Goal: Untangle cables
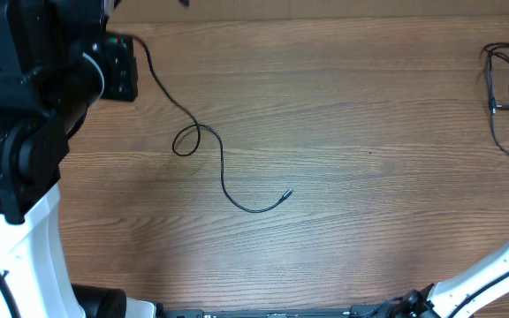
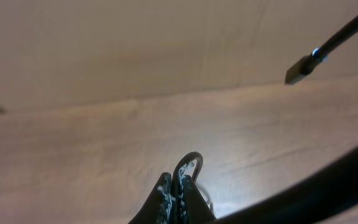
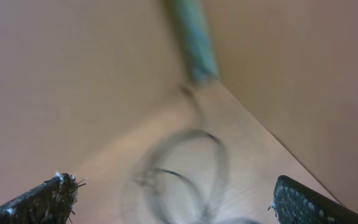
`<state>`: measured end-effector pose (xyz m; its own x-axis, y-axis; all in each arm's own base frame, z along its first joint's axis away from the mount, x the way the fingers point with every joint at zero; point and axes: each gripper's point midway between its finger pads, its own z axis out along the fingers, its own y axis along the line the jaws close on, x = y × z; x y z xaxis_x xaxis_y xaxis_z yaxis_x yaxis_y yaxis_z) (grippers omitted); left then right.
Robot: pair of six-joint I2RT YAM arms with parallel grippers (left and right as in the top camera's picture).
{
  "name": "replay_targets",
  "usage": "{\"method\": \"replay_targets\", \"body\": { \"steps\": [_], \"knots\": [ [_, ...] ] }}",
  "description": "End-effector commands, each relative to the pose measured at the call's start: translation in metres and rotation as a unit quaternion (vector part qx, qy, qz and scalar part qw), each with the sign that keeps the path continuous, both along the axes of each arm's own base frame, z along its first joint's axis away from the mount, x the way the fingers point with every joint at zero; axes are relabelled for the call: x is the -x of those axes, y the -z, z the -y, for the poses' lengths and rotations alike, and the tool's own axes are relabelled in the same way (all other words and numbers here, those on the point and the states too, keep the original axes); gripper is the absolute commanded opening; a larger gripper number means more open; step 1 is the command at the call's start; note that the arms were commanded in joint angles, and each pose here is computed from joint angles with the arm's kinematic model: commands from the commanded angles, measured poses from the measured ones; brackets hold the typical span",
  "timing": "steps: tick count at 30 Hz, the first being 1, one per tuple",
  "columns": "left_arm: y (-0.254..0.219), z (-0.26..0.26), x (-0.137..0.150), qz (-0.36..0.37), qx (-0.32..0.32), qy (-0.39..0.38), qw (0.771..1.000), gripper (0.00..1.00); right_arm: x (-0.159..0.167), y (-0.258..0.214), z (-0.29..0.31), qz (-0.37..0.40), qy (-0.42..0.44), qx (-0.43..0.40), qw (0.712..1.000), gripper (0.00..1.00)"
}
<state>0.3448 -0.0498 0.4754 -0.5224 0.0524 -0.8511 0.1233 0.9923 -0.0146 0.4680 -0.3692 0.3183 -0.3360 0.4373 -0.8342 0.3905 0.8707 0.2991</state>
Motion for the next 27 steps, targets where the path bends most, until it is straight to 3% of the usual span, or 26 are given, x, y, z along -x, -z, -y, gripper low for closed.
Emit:
{"method": "replay_targets", "body": {
  "steps": [1, 6, 13, 18, 23, 27],
  "knots": [
    [0.001, 0.026, -0.025, 0.01, 0.026, 0.051, 0.998, 0.04, -0.001, -0.097, -0.095, 0.076, -0.098, 0.021, 0.992, 1.0],
    [-0.019, 0.087, -0.068, 0.056, 0.137, 0.164, 0.975, 0.04, -0.004, -0.125, -0.212, 0.074, -0.222, 0.035, 0.972, 1.0],
    [-0.059, 0.136, -0.102, 0.063, 0.358, 0.229, 0.903, 0.04, -0.001, -0.13, -0.356, 0.068, -0.384, 0.023, 0.92, 1.0],
    [-0.088, 0.156, -0.093, 0.035, 0.46, 0.285, 0.84, 0.04, 0.019, -0.115, -0.442, 0.068, -0.531, 0.098, 0.839, 0.97],
    [-0.108, 0.164, -0.076, 0.006, 0.506, 0.321, 0.8, 0.04, 0.04, -0.103, -0.502, 0.078, -0.622, 0.171, 0.76, 0.92],
    [-0.117, 0.167, -0.067, -0.008, 0.525, 0.337, 0.781, 0.04, 0.052, -0.101, -0.532, 0.092, -0.659, 0.195, 0.721, 0.86]
  ]
}}
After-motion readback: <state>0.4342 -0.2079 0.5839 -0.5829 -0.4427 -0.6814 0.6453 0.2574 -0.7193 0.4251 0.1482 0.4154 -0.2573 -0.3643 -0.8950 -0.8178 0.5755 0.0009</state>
